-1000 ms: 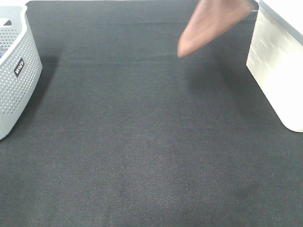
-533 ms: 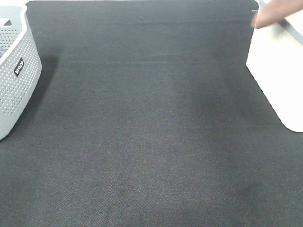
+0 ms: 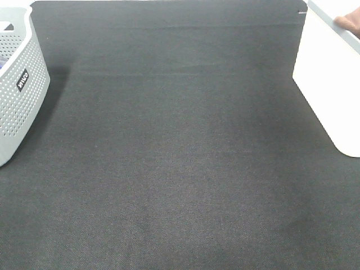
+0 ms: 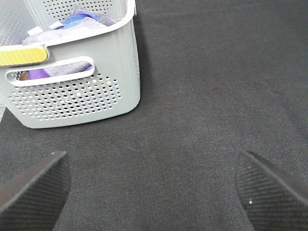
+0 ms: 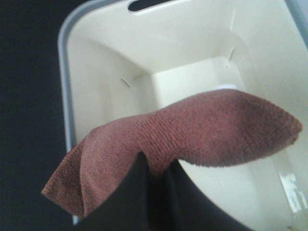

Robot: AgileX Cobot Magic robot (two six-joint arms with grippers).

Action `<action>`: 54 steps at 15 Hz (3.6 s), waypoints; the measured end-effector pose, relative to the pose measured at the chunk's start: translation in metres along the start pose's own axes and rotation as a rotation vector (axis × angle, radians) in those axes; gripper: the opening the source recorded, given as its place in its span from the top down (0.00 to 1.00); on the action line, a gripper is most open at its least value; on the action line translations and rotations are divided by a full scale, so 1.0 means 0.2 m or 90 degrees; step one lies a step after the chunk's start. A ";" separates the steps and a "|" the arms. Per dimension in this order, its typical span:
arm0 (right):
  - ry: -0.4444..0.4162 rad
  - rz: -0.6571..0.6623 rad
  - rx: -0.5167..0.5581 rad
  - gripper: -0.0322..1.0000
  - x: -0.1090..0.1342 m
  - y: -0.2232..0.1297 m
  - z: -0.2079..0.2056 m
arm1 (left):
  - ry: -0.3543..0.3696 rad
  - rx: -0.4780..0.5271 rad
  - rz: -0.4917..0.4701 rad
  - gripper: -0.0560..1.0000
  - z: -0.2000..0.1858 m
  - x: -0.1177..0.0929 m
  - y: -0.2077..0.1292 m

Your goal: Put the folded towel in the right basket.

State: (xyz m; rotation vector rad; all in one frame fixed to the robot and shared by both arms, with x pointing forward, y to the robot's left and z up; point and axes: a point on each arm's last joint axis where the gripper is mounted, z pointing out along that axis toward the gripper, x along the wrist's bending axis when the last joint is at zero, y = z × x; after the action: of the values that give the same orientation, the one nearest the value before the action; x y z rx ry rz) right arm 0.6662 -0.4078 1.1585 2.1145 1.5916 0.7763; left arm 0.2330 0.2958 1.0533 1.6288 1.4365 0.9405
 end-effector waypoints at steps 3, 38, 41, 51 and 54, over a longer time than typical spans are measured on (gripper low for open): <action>-0.029 0.008 0.042 0.76 -0.05 -0.03 0.14 | 0.000 0.000 0.000 0.11 0.00 0.00 0.00; 0.012 -0.188 0.226 0.21 0.19 -1.55 -0.58 | 0.000 0.000 0.000 0.11 0.00 0.00 0.00; 0.009 -0.201 0.140 0.21 0.08 -1.84 -0.68 | 0.000 0.000 0.000 0.11 0.00 0.00 0.00; 0.049 -0.227 -0.258 0.21 -0.02 -2.10 -0.95 | 0.000 0.000 0.000 0.11 0.00 0.00 0.00; 0.049 -0.227 -0.258 0.21 -0.02 -2.10 -0.95 | 0.000 0.000 0.000 0.11 0.00 0.00 0.00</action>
State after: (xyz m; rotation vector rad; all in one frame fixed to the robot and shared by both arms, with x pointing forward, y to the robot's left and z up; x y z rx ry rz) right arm 0.2320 -0.2965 1.0528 1.4854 1.6233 0.9651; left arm 0.2330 0.2958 1.0533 1.6288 1.4365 0.9405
